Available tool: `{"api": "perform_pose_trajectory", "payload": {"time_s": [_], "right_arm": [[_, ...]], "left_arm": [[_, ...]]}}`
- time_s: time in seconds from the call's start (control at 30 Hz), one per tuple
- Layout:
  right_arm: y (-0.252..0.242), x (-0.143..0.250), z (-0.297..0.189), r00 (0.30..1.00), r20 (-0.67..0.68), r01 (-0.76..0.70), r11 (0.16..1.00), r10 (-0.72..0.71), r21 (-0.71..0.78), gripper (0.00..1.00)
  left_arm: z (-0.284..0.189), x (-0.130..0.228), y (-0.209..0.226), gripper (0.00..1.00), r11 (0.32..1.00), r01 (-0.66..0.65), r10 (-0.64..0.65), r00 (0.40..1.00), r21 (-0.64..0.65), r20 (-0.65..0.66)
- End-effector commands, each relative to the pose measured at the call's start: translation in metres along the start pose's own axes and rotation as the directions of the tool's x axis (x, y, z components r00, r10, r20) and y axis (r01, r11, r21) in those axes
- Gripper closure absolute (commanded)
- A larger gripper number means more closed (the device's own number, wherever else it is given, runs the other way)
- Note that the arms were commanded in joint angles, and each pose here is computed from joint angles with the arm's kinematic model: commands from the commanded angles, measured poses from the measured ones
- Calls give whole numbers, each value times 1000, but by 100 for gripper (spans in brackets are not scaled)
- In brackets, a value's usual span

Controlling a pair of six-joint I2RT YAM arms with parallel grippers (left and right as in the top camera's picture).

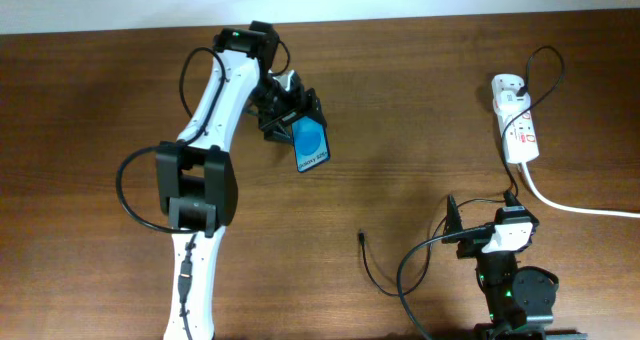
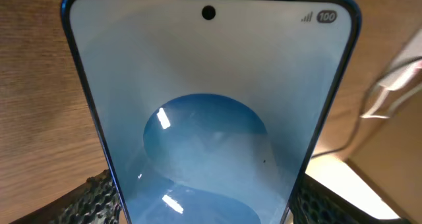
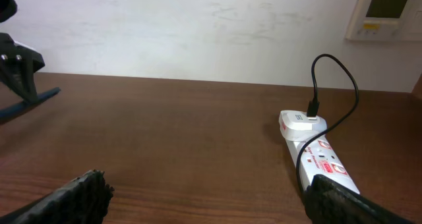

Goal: Plug charger to phone and switch on socket
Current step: 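Lift the phone with the left gripper and tilt it upright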

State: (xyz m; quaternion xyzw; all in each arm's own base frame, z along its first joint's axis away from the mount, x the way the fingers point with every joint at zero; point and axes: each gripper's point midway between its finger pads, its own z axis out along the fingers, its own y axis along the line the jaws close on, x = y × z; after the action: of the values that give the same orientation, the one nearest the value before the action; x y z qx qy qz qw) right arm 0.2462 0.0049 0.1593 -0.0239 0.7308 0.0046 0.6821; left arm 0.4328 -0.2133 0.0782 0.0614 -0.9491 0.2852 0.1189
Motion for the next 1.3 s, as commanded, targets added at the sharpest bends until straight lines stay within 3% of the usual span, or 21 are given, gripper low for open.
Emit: {"api": "perform_pose_trajectory", "payload": {"time_s": [0.0, 0.37, 0.63, 0.77, 1.07, 1.27], "right_arm": [[0, 2, 0, 1000, -4, -4, 1000, 4, 2, 2], [0, 2, 0, 1000, -4, -4, 1000, 4, 2, 2], [0, 2, 0, 1000, -4, -4, 1000, 4, 2, 2], [0, 2, 0, 1000, -4, -4, 1000, 4, 2, 2], [0, 2, 0, 1000, -4, -4, 1000, 4, 2, 2], [0, 2, 0, 1000, -4, -4, 1000, 4, 2, 2]], "left_arm": [[-18, 3, -22, 21, 983, -15, 21, 999, 184, -29], [-56, 12, -40, 21, 886, 55, -3, 994, 459, -113], [-79, 20, -61, 20, 785, 51, 44, 990, 617, -137], [-95, 22, -76, 20, 697, 68, 59, 987, 714, -151], [-128, 16, -75, 21, 577, 121, 26, 986, 808, -167], [-141, 10, -60, 20, 563, 168, -31, 983, 809, -182]]}}
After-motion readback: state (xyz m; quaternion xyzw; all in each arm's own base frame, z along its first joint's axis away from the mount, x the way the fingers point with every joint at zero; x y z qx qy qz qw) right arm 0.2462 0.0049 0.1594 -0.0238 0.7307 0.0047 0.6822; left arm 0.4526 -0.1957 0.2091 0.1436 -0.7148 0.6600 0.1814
